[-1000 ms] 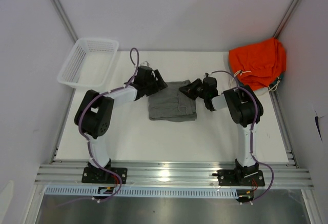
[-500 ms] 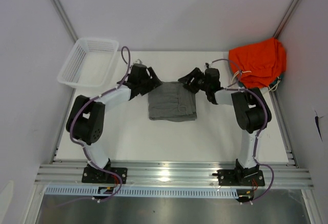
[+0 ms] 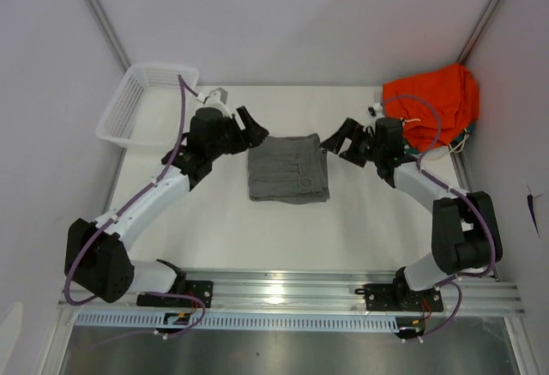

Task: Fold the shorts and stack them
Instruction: Fold the shorts

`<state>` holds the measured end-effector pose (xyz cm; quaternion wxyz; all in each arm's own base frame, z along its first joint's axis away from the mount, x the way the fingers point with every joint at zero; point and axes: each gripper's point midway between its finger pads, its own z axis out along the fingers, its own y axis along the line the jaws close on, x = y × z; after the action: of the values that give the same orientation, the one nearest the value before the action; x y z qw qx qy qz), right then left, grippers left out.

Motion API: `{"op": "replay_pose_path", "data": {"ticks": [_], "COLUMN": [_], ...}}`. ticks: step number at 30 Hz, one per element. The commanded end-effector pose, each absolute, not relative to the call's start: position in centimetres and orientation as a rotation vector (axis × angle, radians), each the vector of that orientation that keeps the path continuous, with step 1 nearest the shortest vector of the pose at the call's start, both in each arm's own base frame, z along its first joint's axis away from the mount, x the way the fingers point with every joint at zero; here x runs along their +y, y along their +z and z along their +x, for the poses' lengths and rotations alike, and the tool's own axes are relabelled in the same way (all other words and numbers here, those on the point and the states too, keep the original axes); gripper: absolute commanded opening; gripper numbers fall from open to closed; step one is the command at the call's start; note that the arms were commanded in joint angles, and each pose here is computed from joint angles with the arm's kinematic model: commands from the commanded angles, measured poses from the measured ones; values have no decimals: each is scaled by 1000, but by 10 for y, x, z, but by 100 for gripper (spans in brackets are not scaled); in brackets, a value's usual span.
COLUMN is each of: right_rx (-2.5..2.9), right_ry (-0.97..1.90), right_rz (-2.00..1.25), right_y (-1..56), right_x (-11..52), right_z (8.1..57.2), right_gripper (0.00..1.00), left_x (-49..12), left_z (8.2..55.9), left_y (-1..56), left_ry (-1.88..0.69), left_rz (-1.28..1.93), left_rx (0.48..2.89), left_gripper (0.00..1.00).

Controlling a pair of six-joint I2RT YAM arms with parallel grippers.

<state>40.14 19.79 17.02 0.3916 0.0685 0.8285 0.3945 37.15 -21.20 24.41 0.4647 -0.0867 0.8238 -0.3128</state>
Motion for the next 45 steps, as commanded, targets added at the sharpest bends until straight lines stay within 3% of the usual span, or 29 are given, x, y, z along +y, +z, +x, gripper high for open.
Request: {"op": "replay_pose_path", "data": {"ticks": [1,9,22,25,26,45], "right_rx": [2256,2291,2399,2417,2421,2452], "right_ry": [990,1083,1083,1104,1108,1139], "right_rz": [199,215,284,312,319,364], "right_y": [119,88,39,28,26,1], "right_x": [179,184,208,213,215,227], "right_z": [366,339,339,343,343,340], "right_gripper": [100,100,99,99,99,96], "left_x": [-237,-295,-337,-343,-345,-308], "left_z": [347,330,388,393,391,371], "left_y": [221,209,157,144,141,64], "left_ry": [-803,-1016,-1070,-1112,-1131,-971], "left_rz": [-95,49,-108,-161,-158,-398], "left_rx": [2084,2077,2144,2147,2143,2209], "left_gripper": [79,78,78,75,68,66]}}
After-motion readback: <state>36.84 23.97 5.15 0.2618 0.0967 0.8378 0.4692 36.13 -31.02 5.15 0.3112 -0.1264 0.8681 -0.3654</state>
